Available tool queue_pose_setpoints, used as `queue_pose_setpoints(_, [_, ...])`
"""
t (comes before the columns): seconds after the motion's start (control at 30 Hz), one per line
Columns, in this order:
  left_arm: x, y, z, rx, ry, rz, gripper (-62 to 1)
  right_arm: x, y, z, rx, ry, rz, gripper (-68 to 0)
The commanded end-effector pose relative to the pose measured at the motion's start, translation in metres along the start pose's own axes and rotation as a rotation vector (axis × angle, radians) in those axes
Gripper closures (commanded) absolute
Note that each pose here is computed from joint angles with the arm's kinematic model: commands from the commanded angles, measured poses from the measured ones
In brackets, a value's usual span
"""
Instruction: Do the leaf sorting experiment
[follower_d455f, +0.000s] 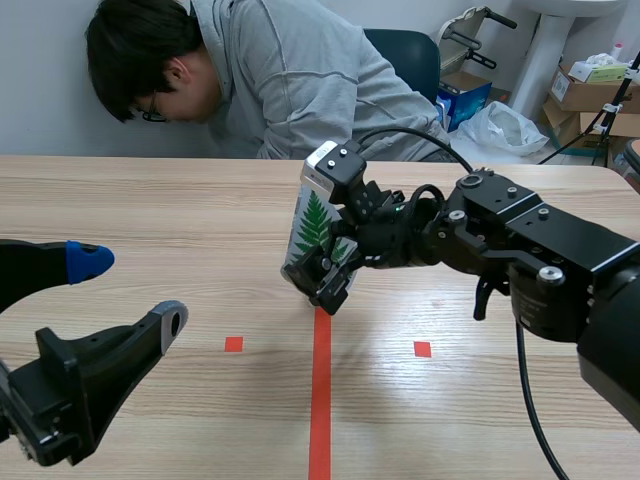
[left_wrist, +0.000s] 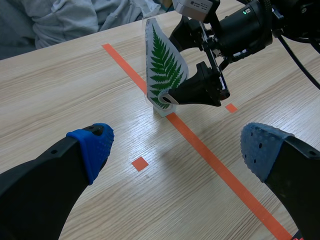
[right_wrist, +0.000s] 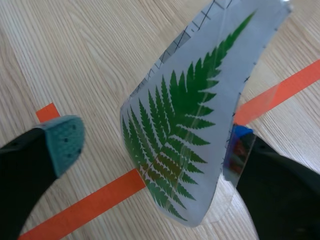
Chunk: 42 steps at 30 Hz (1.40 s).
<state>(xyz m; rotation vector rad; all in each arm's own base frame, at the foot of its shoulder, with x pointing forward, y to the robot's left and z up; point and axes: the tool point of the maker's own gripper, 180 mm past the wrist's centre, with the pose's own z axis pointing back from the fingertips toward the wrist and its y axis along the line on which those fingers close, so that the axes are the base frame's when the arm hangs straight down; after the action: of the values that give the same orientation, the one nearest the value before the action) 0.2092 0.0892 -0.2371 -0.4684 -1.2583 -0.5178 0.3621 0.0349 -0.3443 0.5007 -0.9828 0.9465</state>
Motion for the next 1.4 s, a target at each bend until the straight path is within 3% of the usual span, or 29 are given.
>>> queue_pose_setpoints(0.0, [0.008, -0.003, 0.001, -0.004, -0.029, 0.006, -54.2, 0.010, -0.005, 0.002, -0.008, -0.030, 0.010, -40.8])
queue_pose_setpoints(0.3, [0.008, -0.003, 0.001, -0.004, -0.029, 0.006, -54.2, 0.011, -0.005, 0.002, -0.008, -0.031, 0.010, -21.3])
queue_pose_setpoints(0.7, [0.007, -0.003, 0.000, -0.004, -0.029, 0.006, -54.2, 0.010, -0.005, 0.002, -0.008, -0.025, 0.016, -3.0])
queue_pose_setpoints(1.0, [0.007, -0.003, 0.000, -0.004, -0.028, 0.006, -54.2, 0.006, -0.009, 0.004, -0.020, -0.004, 0.018, -1.8])
queue_pose_setpoints(1.13, [0.007, -0.003, 0.000, -0.004, -0.028, 0.006, -54.2, 0.002, -0.033, 0.013, -0.093, 0.014, -0.013, -1.8])
queue_pose_setpoints(1.37, [0.007, -0.003, 0.000, -0.004, -0.029, 0.006, -54.2, -0.006, -0.117, 0.066, -0.367, -0.005, -0.107, -1.8])
